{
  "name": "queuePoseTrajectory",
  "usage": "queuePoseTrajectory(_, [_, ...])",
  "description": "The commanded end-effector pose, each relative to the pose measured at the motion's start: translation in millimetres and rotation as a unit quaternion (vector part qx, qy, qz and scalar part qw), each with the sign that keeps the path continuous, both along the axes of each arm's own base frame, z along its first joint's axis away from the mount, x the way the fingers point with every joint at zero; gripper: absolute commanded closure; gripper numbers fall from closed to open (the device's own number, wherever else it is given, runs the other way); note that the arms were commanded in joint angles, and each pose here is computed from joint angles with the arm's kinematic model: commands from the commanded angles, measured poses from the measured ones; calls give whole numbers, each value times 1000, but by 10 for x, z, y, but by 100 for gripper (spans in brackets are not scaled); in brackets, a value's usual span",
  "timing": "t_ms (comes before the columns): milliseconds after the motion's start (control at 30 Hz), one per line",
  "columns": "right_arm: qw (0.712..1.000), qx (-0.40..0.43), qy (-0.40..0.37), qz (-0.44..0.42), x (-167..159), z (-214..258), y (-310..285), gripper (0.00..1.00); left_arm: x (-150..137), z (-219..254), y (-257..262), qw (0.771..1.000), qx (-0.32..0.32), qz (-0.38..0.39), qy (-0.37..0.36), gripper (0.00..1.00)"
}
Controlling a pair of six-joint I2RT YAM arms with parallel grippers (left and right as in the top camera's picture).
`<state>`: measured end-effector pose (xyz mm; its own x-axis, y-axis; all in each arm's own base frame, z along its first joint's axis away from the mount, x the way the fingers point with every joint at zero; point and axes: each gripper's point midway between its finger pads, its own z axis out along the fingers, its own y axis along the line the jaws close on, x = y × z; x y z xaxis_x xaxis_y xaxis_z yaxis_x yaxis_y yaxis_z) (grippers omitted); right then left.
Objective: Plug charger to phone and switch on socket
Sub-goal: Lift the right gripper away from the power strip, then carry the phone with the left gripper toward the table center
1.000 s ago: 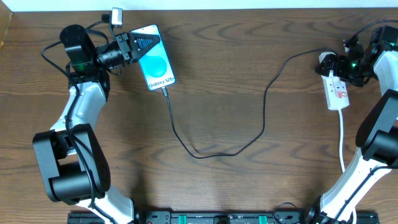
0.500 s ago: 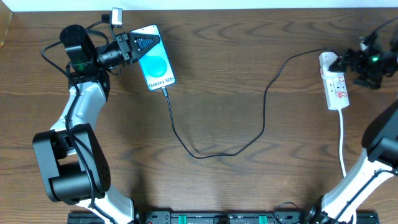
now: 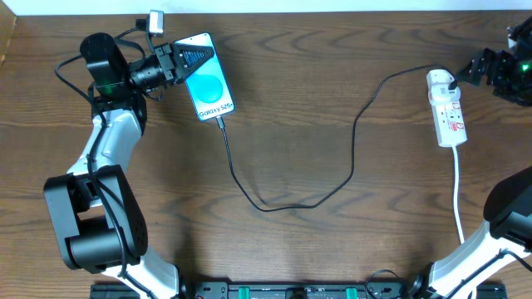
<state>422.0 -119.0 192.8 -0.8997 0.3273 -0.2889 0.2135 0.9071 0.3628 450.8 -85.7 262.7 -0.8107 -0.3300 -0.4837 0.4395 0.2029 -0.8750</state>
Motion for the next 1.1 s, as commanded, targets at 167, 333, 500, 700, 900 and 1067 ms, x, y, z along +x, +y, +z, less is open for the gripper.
queuePoseTrajectory(167, [1000,1,-11,1,36,64,19,1,-39,86,-25,1000,5,-8,-20,92])
queuePoseTrajectory(333, [1000,0,-13,2,44,66,17,1,-40,86,-27,1000,5,-9,-20,92])
queuePoseTrajectory(500, [1000,0,-14,1,48,68,14,1,-42,85,-37,1000,5,-10,-20,92])
queuePoseTrajectory(700, [1000,-2,-19,2,67,74,8,1,-61,80,-228,999,7,-25,-25,93])
queuePoseTrajectory(900, [1000,-2,-19,2,67,74,8,1,-26,-43,-521,999,16,-27,-16,93])
queuePoseTrajectory(1067, [1000,-2,-19,2,68,75,7,1,52,-537,-687,996,70,21,59,93])
